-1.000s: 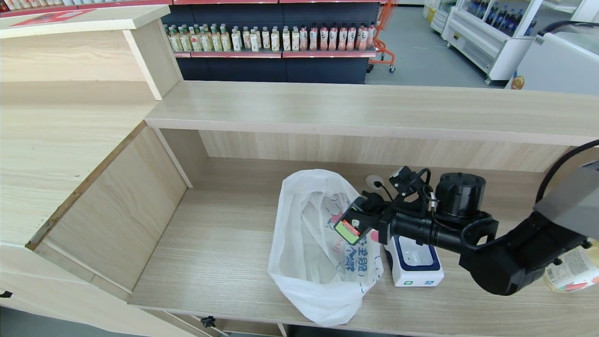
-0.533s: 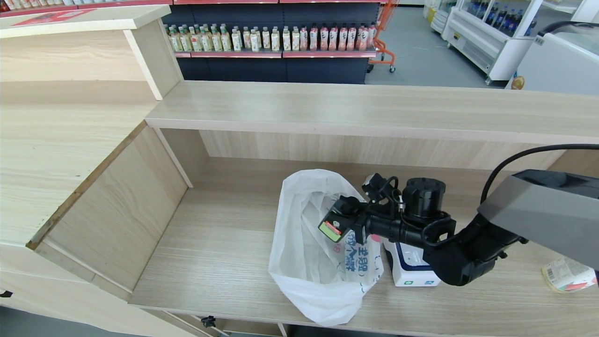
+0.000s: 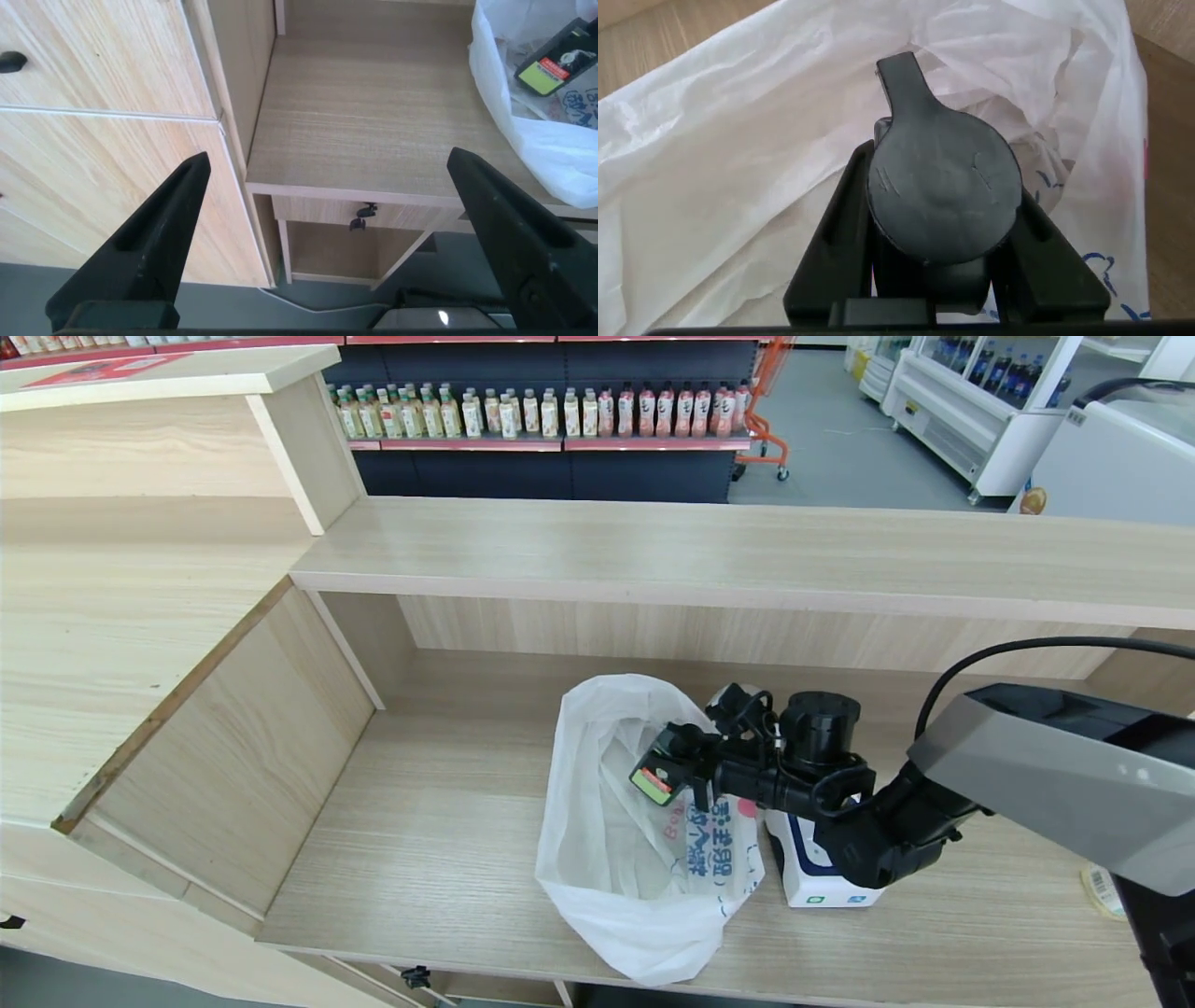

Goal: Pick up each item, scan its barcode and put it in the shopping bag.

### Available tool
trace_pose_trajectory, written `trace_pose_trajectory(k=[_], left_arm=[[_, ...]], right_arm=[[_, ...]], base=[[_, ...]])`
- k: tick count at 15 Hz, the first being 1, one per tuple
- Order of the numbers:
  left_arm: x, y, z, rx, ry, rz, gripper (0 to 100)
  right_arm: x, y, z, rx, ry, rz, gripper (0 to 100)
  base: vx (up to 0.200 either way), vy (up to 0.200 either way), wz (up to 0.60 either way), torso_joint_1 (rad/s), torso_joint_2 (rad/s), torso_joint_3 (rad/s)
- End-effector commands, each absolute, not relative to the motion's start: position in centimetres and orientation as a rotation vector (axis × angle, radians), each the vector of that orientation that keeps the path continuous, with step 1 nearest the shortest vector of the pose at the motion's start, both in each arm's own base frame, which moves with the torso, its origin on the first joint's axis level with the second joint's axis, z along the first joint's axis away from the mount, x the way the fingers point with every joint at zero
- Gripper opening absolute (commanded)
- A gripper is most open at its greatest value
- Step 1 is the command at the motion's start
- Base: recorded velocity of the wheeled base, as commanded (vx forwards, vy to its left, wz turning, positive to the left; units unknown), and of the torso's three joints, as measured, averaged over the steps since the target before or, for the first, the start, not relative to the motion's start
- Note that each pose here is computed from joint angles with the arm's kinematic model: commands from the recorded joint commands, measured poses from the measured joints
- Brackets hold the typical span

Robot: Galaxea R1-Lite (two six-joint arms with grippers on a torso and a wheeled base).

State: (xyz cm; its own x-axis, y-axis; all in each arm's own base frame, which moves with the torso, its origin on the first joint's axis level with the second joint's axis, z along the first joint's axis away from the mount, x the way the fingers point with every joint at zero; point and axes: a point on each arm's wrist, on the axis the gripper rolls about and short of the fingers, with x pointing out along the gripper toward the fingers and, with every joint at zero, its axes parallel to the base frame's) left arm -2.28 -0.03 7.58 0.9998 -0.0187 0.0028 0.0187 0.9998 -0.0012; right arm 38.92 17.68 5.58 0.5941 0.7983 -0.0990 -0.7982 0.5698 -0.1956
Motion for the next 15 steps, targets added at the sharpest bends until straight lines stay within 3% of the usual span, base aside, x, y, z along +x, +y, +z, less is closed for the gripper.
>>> trace_pose_trajectory(k=[1, 2, 5, 8, 11, 13, 15], left_arm=[[-2.3, 0.0, 7.6, -0.002, -0.002, -0.018, 100], [-2.3, 0.0, 7.6, -0.002, -0.002, -0.018, 100], [-2.3, 0.0, 7.6, -0.002, -0.002, -0.018, 100], [-2.3, 0.0, 7.6, 0.000, -0.002, -0.018, 100], [-2.3, 0.0, 7.6, -0.002, -0.002, -0.018, 100], [-2.3, 0.0, 7.6, -0.002, -0.002, -0.018, 100], [-2.3, 0.0, 7.6, -0.002, -0.002, -0.018, 100]], right_arm=[[39.1, 17.8, 5.0, -0.228, 0.005, 0.939, 0], [39.0, 17.8, 5.0, -0.226, 0.004, 0.940, 100], [38.9, 17.7, 5.9, -0.215, -0.009, 0.939, 100], [37.1, 16.9, 10.7, -0.174, -0.044, 0.937, 100], [32.1, 14.2, 16.7, -0.102, -0.021, 0.921, 100], [28.9, 12.0, 18.7, -0.047, 0.023, 0.894, 100], [22.8, 7.8, 21.2, 0.053, 0.145, 0.765, 100]], base=[[0.000, 0.000, 0.00, 0.000, 0.00, 0.000], [0.000, 0.000, 0.00, 0.000, 0.00, 0.000], [0.000, 0.000, 0.00, 0.000, 0.00, 0.000], [0.000, 0.000, 0.00, 0.000, 0.00, 0.000], [0.000, 0.000, 0.00, 0.000, 0.00, 0.000], [0.000, 0.000, 0.00, 0.000, 0.00, 0.000], [0.000, 0.000, 0.00, 0.000, 0.00, 0.000]])
